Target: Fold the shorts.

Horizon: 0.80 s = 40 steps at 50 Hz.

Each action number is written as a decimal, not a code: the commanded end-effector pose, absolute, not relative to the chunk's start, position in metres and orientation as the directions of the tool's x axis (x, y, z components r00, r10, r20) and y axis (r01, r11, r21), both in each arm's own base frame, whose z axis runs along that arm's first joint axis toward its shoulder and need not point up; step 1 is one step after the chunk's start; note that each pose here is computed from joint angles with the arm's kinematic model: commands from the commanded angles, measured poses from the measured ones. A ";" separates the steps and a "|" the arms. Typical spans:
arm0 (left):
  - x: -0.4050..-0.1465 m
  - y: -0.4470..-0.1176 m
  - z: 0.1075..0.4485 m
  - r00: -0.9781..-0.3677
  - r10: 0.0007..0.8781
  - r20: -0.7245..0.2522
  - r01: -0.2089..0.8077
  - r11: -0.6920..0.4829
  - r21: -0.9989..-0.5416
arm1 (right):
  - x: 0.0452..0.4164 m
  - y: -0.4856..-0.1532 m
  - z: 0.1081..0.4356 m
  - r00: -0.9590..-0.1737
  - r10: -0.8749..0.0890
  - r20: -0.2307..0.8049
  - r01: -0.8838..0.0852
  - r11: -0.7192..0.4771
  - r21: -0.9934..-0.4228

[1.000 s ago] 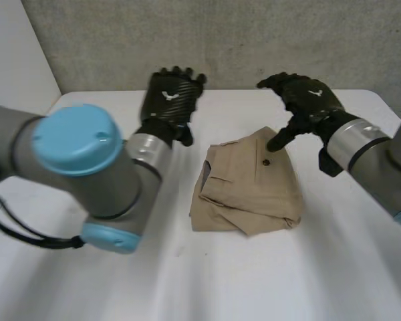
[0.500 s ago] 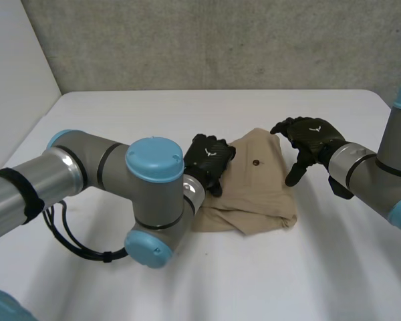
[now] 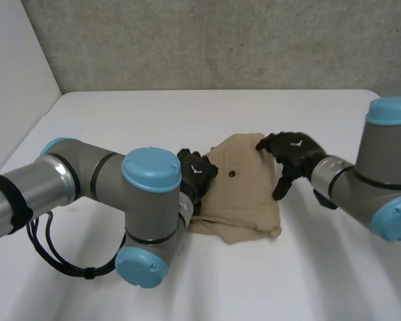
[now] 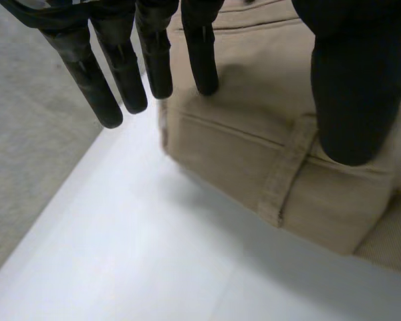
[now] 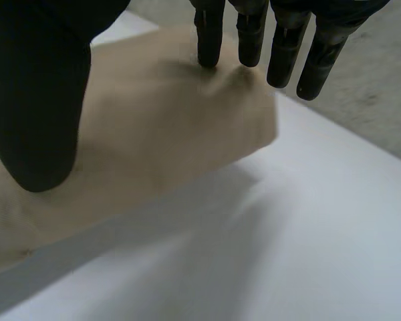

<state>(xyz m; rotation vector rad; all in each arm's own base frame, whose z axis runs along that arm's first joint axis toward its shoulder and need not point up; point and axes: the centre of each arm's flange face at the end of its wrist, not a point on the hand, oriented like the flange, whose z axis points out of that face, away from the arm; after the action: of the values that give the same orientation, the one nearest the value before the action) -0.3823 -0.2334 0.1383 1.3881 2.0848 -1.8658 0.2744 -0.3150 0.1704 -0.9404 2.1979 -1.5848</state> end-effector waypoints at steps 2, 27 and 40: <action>-0.386 -0.237 0.182 -0.680 0.506 -0.531 0.521 -0.176 -0.835 | 0.285 -0.317 0.140 -0.725 -0.668 0.169 -0.400 0.208 -0.893; -0.386 -0.273 0.127 -0.621 0.667 -0.410 0.527 -0.031 -0.849 | 0.282 -0.320 0.137 -0.729 -0.646 0.228 -0.444 0.192 -0.875; -0.388 -0.256 0.168 -0.621 0.665 -0.415 0.501 -0.071 -0.863 | 0.278 -0.320 0.171 -0.748 -0.617 0.244 -0.408 0.138 -0.903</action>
<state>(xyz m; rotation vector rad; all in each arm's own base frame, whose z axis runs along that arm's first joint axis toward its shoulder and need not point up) -0.3854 -0.2695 0.1328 1.4218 2.2525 -1.8550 0.2814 -0.3207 0.1481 -1.0455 2.2541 -1.5939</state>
